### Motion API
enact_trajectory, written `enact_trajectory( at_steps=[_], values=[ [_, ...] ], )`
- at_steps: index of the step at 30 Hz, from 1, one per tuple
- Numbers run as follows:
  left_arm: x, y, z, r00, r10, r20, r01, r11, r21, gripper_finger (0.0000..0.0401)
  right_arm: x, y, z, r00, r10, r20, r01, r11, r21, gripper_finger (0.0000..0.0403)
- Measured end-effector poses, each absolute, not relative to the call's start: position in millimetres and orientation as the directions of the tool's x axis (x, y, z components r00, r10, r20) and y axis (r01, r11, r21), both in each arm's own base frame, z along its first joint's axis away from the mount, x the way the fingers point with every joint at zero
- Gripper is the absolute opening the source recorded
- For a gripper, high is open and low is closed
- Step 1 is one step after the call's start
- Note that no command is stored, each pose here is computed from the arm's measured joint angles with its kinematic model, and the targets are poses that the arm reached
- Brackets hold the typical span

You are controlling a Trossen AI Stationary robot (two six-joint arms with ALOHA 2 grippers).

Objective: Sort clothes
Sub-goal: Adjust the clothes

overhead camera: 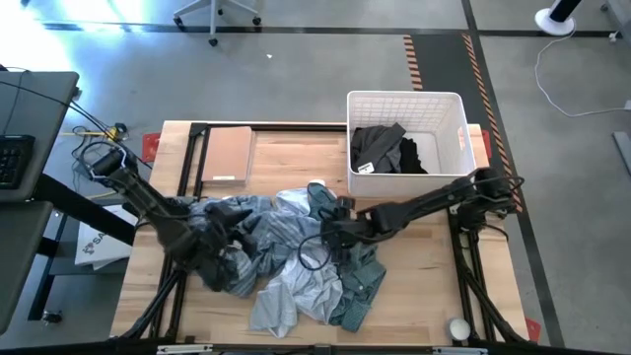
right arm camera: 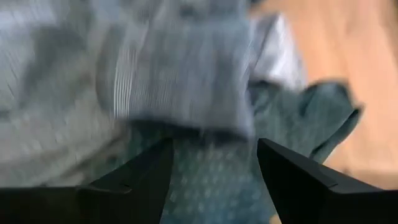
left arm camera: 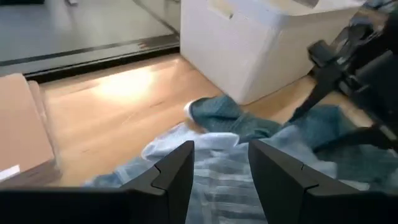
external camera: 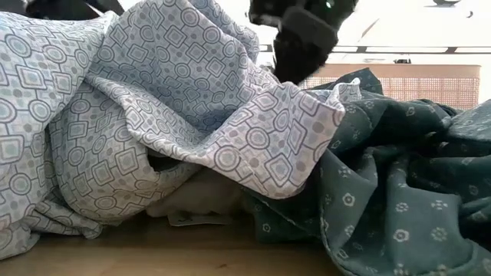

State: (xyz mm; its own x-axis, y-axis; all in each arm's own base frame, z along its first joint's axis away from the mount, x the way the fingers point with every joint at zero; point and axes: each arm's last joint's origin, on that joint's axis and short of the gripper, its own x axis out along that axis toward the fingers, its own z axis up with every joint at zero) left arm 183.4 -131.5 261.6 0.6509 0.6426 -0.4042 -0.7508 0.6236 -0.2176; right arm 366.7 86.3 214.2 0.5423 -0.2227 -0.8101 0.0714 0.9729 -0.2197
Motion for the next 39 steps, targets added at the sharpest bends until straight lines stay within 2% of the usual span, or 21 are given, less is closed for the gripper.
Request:
enact_trajectory(
  at_steps=[5, 9, 11, 14, 18, 21, 24, 26, 29, 31, 33, 35, 39],
  values=[
    [210, -118, 231, 0.622, 0.571, -0.536, -0.753, 0.624, -0.209, 0.0133, 352, 92, 204, 0.401, -0.214, -0.891, 0.068, 0.977, -0.204, 0.0232],
    [229, -107, 195, 0.616, 0.384, -0.688, -0.682, 0.697, -0.222, 0.0117, 331, 105, 199, 0.252, -0.241, -0.937, 0.072, 0.97, -0.231, 0.0232],
    [226, -100, 178, 0.543, 0.326, -0.774, -0.701, 0.684, -0.202, 0.0109, 321, 112, 198, 0.2, -0.275, -0.941, 0.085, 0.961, -0.263, 0.0232],
    [206, -92, 160, 0.359, 0.343, -0.868, -0.788, 0.609, -0.086, 0.0098, 309, 123, 198, 0.156, -0.324, -0.933, 0.1, 0.945, -0.312, 0.0232],
    [174, -93, 157, 0.158, 0.413, -0.897, -0.864, 0.498, 0.077, 0.0083, 295, 140, 202, 0.195, -0.448, -0.873, 0.1, 0.894, -0.436, 0.0232],
    [157, -96, 163, 0.106, 0.443, -0.89, -0.884, 0.451, 0.12, 0.0076, 283, 148, 209, 0.214, -0.501, -0.839, 0.135, 0.866, -0.482, 0.0232],
    [145, -100, 174, 0.128, 0.461, -0.878, -0.897, 0.431, 0.095, 0.0072, 271, 148, 220, 0.216, -0.535, -0.816, 0.188, 0.843, -0.504, 0.0232],
    [141, -103, 187, 0.193, 0.488, -0.851, -0.901, 0.432, 0.043, 0.007, 262, 147, 232, 0.232, -0.558, -0.796, 0.216, 0.828, -0.518, 0.0232],
    [140, -106, 208, 0.363, 0.551, -0.751, -0.877, 0.475, -0.075, 0.0069, 249, 144, 253, 0.302, -0.573, -0.762, 0.244, 0.819, -0.519, 0.0232],
    [142, -109, 221, 0.505, 0.59, -0.63, -0.831, 0.529, -0.17, 0.0069, 241, 140, 271, 0.374, -0.558, -0.741, 0.256, 0.83, -0.496, 0.0232],
    [144, -110, 231, 0.614, 0.618, -0.491, -0.777, 0.583, -0.238, 0.0069, 236, 136, 289, 0.455, -0.517, -0.725, 0.26, 0.856, -0.447, 0.0232],
    [148, -112, 237, 0.676, 0.63, -0.382, -0.733, 0.625, -0.268, 0.0069, 234, 132, 305, 0.536, -0.447, -0.717, 0.249, 0.895, -0.371, 0.0232],
    [155, -115, 241, 0.708, 0.627, -0.326, -0.703, 0.67, -0.238, 0.0069, 234, 131, 327, 0.653, -0.27, -0.708, 0.155, 0.962, -0.224, 0.0232]
  ],
)
